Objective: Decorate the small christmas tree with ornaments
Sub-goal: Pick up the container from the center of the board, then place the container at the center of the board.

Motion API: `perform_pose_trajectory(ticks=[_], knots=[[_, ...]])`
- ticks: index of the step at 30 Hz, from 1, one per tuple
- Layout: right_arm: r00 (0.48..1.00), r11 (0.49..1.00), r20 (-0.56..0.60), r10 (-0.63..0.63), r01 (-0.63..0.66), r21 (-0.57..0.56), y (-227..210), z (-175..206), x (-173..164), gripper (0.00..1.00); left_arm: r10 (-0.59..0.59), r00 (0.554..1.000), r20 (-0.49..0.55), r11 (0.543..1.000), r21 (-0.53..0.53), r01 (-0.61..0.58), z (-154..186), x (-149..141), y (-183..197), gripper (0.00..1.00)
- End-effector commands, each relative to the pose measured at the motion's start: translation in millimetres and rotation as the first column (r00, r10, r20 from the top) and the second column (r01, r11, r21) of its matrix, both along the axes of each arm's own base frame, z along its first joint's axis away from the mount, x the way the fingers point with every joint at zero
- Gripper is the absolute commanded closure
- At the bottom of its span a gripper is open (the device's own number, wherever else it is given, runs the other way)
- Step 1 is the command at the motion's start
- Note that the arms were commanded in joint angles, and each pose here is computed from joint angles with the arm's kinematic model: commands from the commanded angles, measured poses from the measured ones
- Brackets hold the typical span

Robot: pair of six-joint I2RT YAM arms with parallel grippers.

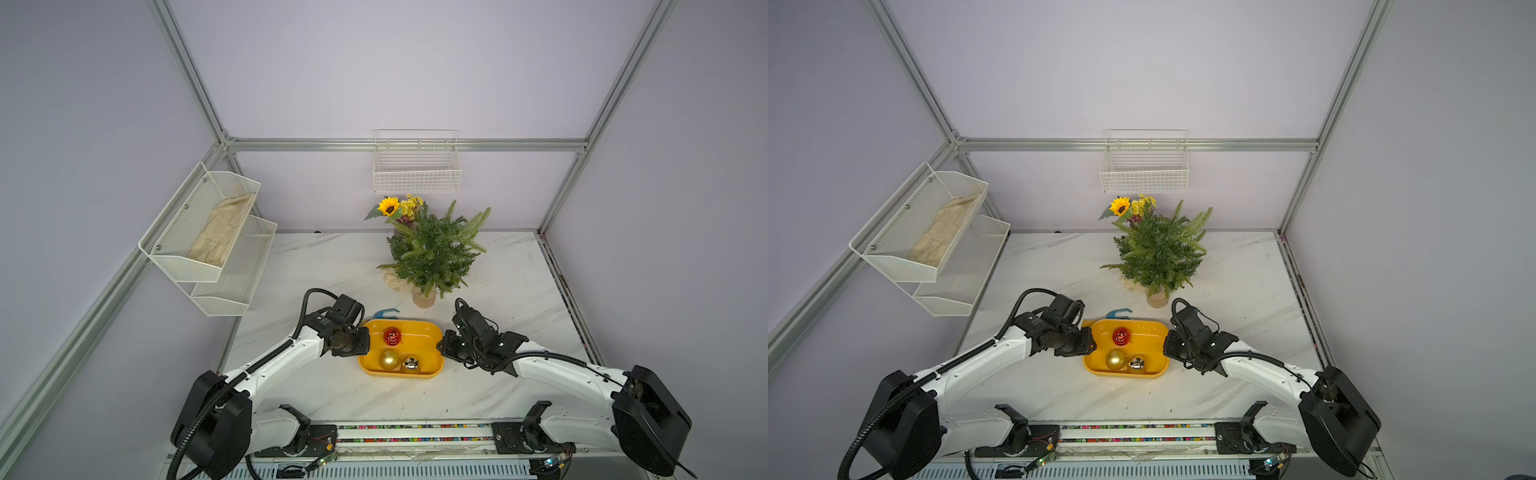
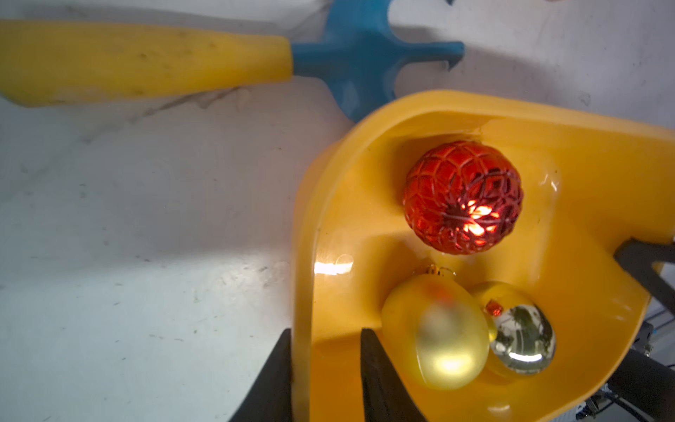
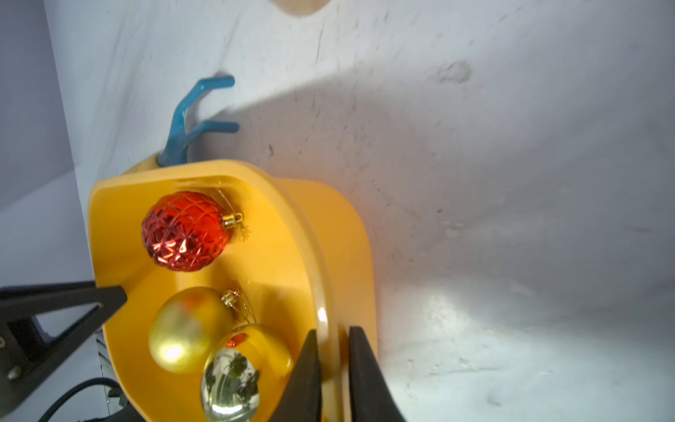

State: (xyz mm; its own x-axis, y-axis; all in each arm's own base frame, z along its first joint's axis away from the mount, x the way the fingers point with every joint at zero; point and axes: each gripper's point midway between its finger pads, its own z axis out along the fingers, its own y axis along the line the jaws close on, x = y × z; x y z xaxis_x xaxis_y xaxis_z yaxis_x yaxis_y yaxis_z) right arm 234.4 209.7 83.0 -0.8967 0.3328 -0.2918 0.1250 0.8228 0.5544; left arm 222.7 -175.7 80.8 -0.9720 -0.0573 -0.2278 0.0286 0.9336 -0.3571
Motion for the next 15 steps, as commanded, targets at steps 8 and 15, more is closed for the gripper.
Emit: perform_pose_trajectory(ticks=[8,15], knots=[[0.999,0.995,-0.022,-0.024,0.021,-0.098,-41,-4,-7,0.84,-0.088,0.996,-0.026,0.991,-0.104,0.085,1,-21,-67,0.74],[0.997,0.986,-0.035,-0.068,0.062,-0.155,-59,-8,-17,0.79,-0.051,0.998,-0.022,0.997,-0.062,0.050,-5,-26,-61,0.66]])
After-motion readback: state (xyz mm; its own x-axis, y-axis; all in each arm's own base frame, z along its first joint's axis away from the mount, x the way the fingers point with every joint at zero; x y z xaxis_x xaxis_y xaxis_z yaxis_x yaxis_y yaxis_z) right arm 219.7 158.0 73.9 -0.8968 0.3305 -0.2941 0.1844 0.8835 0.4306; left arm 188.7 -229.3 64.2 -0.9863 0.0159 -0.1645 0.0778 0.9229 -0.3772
